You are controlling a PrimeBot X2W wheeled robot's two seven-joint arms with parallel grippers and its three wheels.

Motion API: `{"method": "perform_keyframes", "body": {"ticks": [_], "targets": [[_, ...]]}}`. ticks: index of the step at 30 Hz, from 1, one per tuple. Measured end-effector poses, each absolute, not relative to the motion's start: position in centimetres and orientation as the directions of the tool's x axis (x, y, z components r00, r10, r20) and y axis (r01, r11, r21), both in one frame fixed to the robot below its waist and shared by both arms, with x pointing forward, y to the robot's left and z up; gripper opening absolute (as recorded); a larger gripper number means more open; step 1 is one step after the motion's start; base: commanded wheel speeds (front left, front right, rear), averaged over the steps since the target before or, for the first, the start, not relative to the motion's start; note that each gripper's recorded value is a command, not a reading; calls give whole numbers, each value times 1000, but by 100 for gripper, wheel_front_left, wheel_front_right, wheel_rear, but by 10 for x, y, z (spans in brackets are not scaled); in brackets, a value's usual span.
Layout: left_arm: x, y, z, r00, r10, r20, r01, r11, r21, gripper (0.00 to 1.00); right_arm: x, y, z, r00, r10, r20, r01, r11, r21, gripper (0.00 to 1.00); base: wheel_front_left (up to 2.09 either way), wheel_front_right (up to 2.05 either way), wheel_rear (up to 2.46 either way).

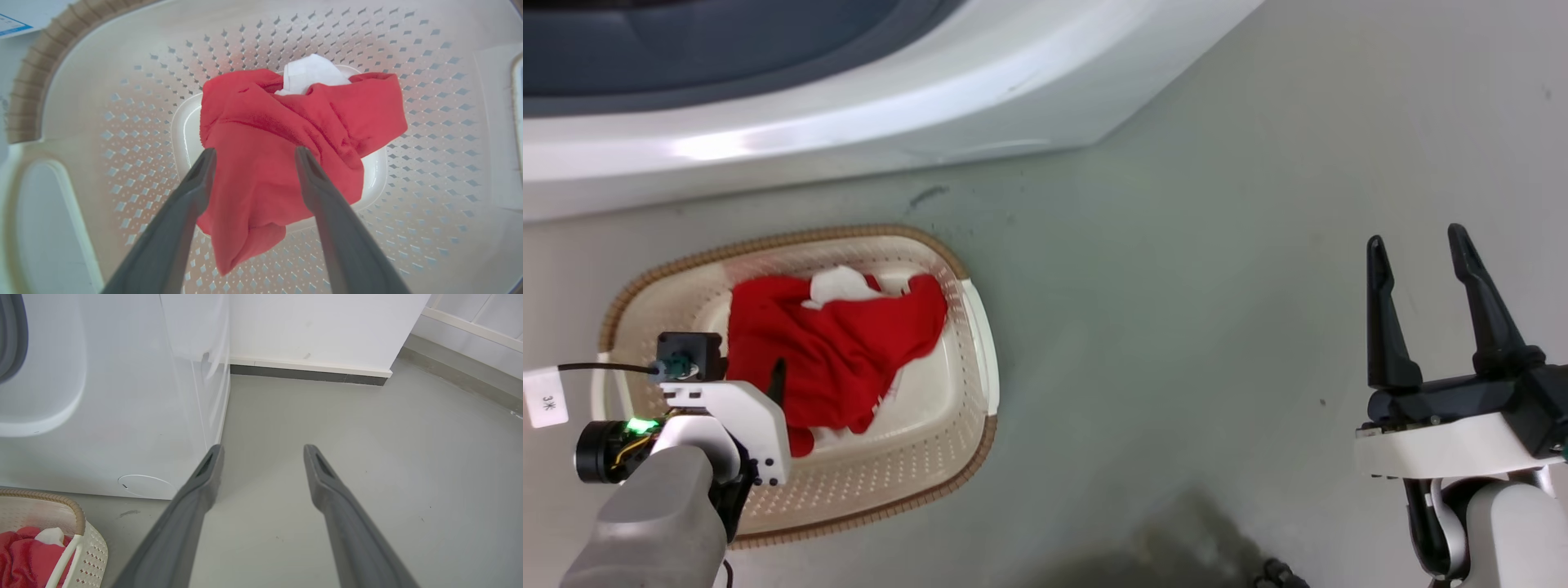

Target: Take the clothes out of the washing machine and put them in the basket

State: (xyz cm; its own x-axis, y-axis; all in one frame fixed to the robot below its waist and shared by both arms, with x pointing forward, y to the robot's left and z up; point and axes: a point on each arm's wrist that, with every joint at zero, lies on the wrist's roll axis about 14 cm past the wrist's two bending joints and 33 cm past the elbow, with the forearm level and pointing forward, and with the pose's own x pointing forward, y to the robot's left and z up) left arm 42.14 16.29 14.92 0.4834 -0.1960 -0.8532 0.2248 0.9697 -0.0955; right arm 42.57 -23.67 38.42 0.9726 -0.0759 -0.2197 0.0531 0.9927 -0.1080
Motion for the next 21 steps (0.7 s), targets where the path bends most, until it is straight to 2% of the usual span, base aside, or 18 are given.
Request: {"method": "perform_keyframes", "body": {"ticks": [6,11,21], "targets": [[445,164,192,589,-204,-782,188,976,-113,100,423,-235,410,984,-74,-160,60,994,-94,100,0,0,0],[444,171,229,661,-195,-725,132,981,-144,100,420,-230,437,994,-62,-93,56,996,-71,100,0,0,0],[472,175,352,894,-166,-416,117,983,-139,100,402,-228,488,998,-59,34,60,997,-53,100,0,0,0]]}}
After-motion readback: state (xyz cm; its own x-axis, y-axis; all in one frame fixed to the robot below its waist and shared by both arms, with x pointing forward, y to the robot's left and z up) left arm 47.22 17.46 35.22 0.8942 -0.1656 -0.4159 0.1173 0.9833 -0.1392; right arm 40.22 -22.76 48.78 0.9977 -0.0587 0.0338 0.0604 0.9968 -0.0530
